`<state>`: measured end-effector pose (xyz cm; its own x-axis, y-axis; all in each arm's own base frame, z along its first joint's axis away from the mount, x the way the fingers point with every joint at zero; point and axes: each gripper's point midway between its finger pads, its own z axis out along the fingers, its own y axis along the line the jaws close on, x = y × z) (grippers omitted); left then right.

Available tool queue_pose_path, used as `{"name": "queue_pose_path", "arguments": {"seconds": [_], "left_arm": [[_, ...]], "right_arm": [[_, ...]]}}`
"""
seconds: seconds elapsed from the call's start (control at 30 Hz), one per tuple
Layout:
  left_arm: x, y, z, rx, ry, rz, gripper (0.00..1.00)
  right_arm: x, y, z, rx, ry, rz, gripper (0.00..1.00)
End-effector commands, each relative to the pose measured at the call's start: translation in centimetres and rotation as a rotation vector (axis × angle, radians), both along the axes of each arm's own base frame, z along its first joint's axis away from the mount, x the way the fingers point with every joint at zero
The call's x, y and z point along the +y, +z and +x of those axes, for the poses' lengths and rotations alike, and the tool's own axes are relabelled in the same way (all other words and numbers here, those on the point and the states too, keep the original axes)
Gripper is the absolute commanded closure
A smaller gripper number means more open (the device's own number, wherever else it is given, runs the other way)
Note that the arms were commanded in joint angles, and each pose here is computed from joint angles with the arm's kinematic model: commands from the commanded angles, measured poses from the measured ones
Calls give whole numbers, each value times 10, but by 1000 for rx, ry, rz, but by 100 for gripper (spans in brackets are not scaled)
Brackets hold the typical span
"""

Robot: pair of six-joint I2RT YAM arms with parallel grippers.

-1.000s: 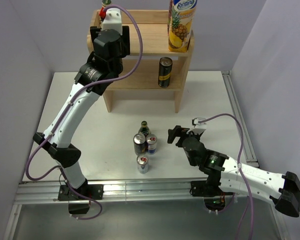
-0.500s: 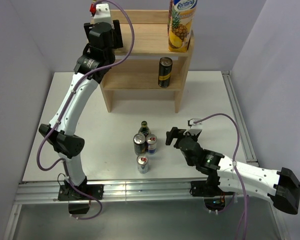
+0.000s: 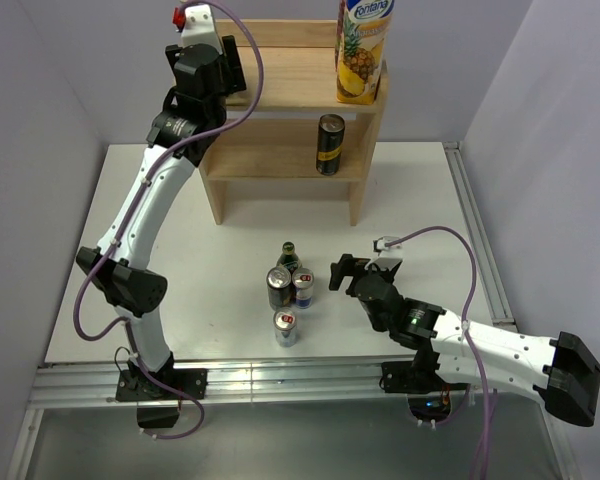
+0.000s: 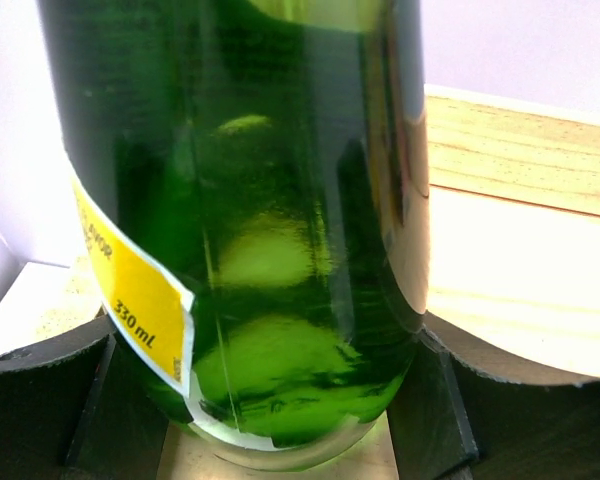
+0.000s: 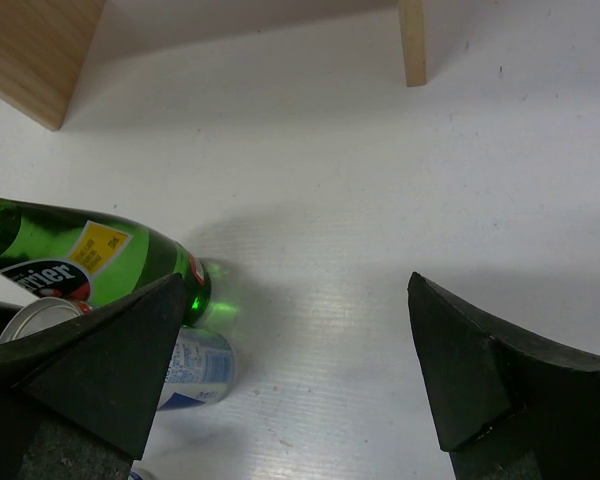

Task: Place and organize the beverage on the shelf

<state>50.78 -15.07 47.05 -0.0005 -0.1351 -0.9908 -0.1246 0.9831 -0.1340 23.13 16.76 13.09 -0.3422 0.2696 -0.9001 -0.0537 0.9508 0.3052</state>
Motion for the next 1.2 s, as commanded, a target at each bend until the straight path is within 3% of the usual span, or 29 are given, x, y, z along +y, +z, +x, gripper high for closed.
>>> {"name": "queue_pose_path", "arguments": {"seconds": [0.0,0.03,0.33,0.73,0.77,0.8,1.17], "left_arm": [[16,27,-9,-75,21,-34,38],[15,26,-10,-73,18,-30,33],[10,6,-6,-16,-7,23,21],[10,-4,-6,10,-2,43,13],[11,-5,-6,10,1,43,11],[12,-2,-9,5,3,40,1],[21,-1,-42,1,21,45,1]], "right_arm": [[0,6,3,-26,-31,33,0],[0,6,3,-26,-30,31,0],[0,6,4,-26,-33,29,0],[0,7,5,-30,-34,27,0],[0,7,5,-31,-37,25,0],[0,7,5,-31,-37,25,0],[0,10,5,-37,-36,31,0]]}}
